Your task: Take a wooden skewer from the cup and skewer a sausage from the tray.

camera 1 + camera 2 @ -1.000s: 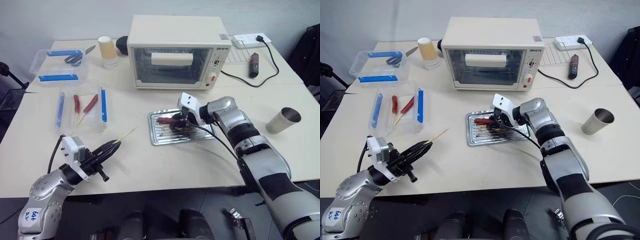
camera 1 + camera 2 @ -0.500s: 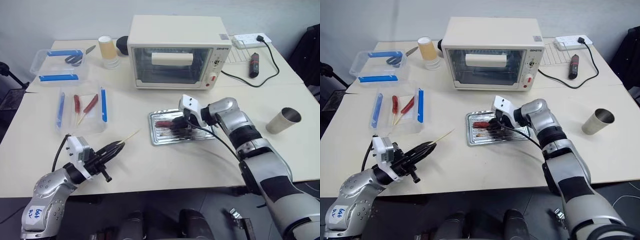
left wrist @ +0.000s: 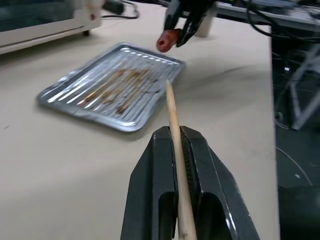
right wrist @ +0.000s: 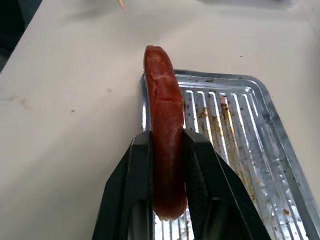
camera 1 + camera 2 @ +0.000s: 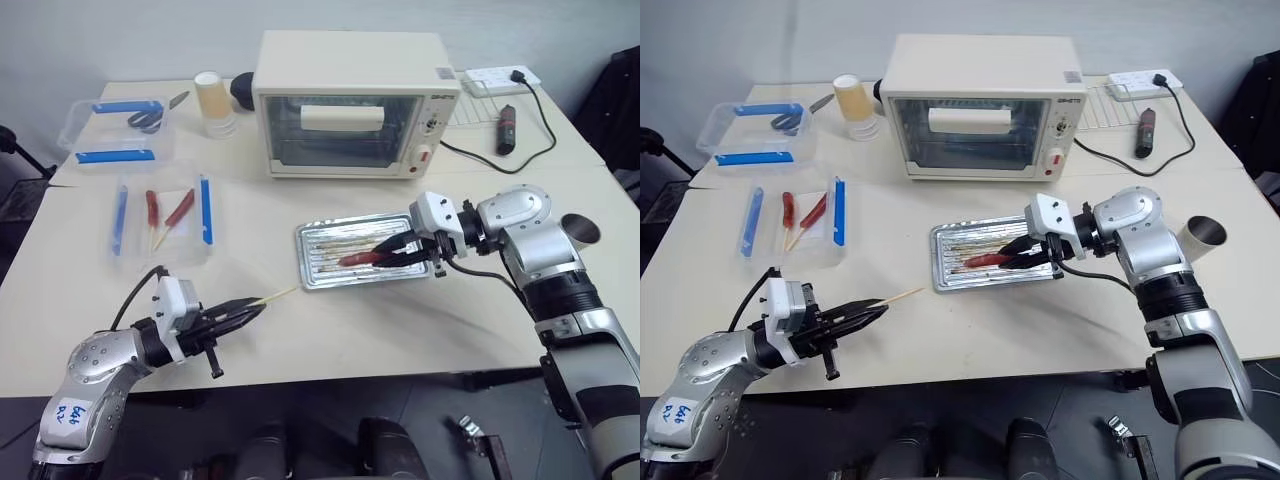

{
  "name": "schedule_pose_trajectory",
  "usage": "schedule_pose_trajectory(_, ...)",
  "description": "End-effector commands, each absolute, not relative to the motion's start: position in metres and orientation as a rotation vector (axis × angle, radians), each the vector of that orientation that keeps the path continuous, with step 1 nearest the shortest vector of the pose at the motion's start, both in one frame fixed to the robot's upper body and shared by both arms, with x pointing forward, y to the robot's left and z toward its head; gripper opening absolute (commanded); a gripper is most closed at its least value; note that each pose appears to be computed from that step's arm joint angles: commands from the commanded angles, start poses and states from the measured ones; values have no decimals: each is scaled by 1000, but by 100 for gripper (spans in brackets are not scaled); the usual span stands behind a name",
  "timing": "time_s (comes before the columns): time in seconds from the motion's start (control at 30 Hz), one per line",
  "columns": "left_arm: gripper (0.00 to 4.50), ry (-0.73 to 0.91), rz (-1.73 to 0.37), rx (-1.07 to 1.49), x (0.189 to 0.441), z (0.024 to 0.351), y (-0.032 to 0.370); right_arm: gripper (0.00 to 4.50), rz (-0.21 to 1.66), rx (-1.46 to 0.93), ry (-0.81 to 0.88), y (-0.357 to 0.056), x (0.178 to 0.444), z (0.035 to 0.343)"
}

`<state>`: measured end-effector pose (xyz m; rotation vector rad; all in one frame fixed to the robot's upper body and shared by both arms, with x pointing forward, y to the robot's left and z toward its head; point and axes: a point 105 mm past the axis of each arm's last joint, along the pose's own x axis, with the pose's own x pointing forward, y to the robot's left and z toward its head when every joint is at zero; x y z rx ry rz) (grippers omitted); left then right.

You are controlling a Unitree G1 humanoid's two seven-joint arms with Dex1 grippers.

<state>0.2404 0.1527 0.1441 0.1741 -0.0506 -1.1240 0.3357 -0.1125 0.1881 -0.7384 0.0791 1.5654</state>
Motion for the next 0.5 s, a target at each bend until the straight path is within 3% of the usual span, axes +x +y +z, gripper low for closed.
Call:
schedule_pose_trajectory(0.03, 0, -90, -1198, 182, 235, 155, 142, 81, 1664, -789, 72, -109, 317, 197)
schedule_pose_trajectory(0.5, 0, -120, -1229, 178, 245, 159, 128, 81, 1663, -791, 84, -106, 308, 197)
